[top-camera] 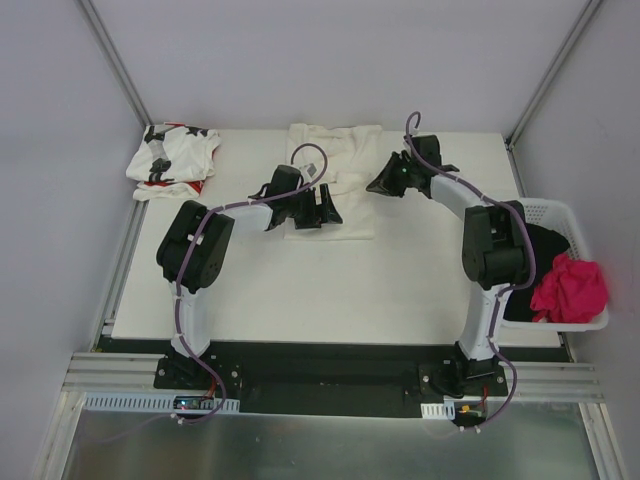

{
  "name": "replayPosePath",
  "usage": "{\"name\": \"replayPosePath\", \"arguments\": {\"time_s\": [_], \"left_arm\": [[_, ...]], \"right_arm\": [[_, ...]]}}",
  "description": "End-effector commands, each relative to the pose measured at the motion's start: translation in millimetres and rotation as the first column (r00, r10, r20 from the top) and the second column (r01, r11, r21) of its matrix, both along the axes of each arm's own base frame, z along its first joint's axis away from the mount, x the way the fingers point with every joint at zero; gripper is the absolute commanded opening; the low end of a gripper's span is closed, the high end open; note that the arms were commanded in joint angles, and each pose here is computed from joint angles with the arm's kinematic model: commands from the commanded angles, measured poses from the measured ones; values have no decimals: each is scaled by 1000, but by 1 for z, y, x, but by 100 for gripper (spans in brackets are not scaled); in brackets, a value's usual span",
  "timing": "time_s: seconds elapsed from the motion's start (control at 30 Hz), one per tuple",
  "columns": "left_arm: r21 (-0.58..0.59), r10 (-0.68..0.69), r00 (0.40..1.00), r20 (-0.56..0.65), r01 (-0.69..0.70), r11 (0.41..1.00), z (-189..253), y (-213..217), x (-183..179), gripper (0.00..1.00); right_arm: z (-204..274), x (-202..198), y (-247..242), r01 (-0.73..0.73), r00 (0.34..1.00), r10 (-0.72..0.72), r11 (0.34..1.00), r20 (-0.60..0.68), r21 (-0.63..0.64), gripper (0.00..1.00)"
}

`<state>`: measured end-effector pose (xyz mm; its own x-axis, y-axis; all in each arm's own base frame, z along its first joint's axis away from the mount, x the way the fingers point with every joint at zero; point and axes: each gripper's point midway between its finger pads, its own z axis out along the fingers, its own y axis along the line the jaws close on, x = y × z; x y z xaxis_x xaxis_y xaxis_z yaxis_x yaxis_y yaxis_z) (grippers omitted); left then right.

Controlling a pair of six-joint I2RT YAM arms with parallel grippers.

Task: Fold and stack the t-shirts
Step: Fold the folded rectangular tshirt in 1/3 of the way

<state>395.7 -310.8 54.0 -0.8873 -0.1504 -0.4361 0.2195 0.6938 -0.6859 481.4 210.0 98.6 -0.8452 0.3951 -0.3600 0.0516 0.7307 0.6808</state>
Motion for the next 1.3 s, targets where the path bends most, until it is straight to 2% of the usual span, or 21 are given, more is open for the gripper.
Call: {"name": "replayPosePath", "arguments": {"time_s": [0.0,0.3,0.43,0.67,0.87,1.0,1.27], "left_arm": [[-6,-18,999,49,18,1000,20,-7,9,77],[-3,-21,997,78,22,1000,30,-4,15,77],[-4,-16,996,83,17,1000,29,0,21,77],[-3,8,991,132,-8,1000,31,15,55,77],[-16,50,992,119,-48,999,13,32,89,77],[-12,70,991,113,-70,998,5,40,98,77],[-36,66,987,148,-61,997,16,35,117,77]], "right_arm": [[22,-11,34,-88,993,83,994,78,67,4],[-7,-14,57,-110,994,111,987,0,119,3],[-9,1,63,-101,995,100,984,12,146,3],[-17,18,67,-86,996,86,984,3,156,3],[-22,24,63,-74,997,75,986,-1,147,3],[-28,28,58,-62,998,64,988,-14,141,3],[-32,31,57,-55,998,59,988,-23,145,3]]}}
